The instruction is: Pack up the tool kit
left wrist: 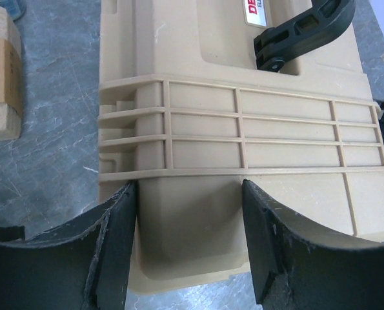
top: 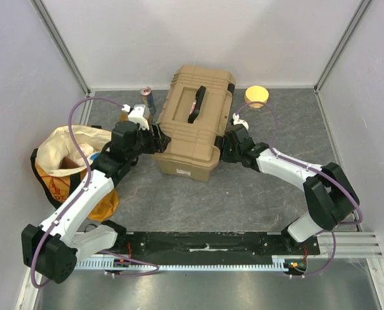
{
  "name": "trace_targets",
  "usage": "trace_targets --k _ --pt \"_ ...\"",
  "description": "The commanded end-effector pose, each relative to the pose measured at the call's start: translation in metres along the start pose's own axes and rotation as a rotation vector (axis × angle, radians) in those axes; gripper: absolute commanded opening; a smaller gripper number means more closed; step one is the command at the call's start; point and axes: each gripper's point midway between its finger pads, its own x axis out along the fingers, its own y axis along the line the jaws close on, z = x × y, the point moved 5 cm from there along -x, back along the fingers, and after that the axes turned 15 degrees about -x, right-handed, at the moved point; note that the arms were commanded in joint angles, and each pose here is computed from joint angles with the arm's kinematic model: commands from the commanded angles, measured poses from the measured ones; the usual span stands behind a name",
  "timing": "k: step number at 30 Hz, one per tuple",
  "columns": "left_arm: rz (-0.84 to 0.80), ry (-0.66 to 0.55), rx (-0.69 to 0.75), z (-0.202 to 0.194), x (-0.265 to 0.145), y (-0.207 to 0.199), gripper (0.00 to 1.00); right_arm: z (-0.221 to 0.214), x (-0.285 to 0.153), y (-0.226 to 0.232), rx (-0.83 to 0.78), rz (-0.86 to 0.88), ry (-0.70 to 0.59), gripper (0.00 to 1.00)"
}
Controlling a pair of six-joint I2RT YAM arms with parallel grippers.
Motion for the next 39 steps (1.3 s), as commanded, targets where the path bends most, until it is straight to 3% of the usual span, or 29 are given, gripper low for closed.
trace_targets --k 1,6,13,16,20,23,26,30,31,39 --pt "-0.185 0.576 -0.203 -0.113 -0.005 -0.016 0.58 0.053 -0.02 0.077 0.025 0.333 -0.271 0.0" --pt "-0.129 0.509 -0.188 -0.1 -0.002 -0.015 0.58 0.051 -0.027 0.054 0.037 0.185 -0.286 0.0" --pt "-0.107 0.398 -0.136 -0.068 -0.005 -0.025 0.59 0.03 -0.061 -0.034 0.045 -0.196 -0.238 0.05" --pt "-0.123 0.386 -0.118 -0.061 -0.009 -0.031 0.6 0.023 -0.086 -0.073 0.072 -0.302 -0.247 0.17" --pt "-0.115 0.38 -0.097 -0.056 -0.015 -0.033 0.62 0.022 -0.134 -0.106 0.096 -0.456 -0.301 0.46" --pt "-0.083 0.335 -0.069 -0.045 -0.026 -0.032 0.7 0.028 -0.163 -0.117 0.102 -0.514 -0.352 0.66" --pt "-0.037 0.271 -0.04 -0.031 -0.043 -0.03 0.84 0.038 -0.191 -0.12 0.106 -0.531 -0.411 0.78" --pt "0.015 0.15 -0.002 -0.007 -0.075 -0.029 0.9 0.051 -0.227 -0.118 0.099 -0.51 -0.497 0.94" --pt "0.029 0.118 0.005 -0.002 -0.086 -0.029 0.9 0.053 -0.236 -0.118 0.096 -0.507 -0.517 0.98" --pt "0.184 -0.161 0.02 0.028 -0.171 -0.004 0.92 0.058 -0.331 -0.133 0.17 -0.582 -0.737 0.98"
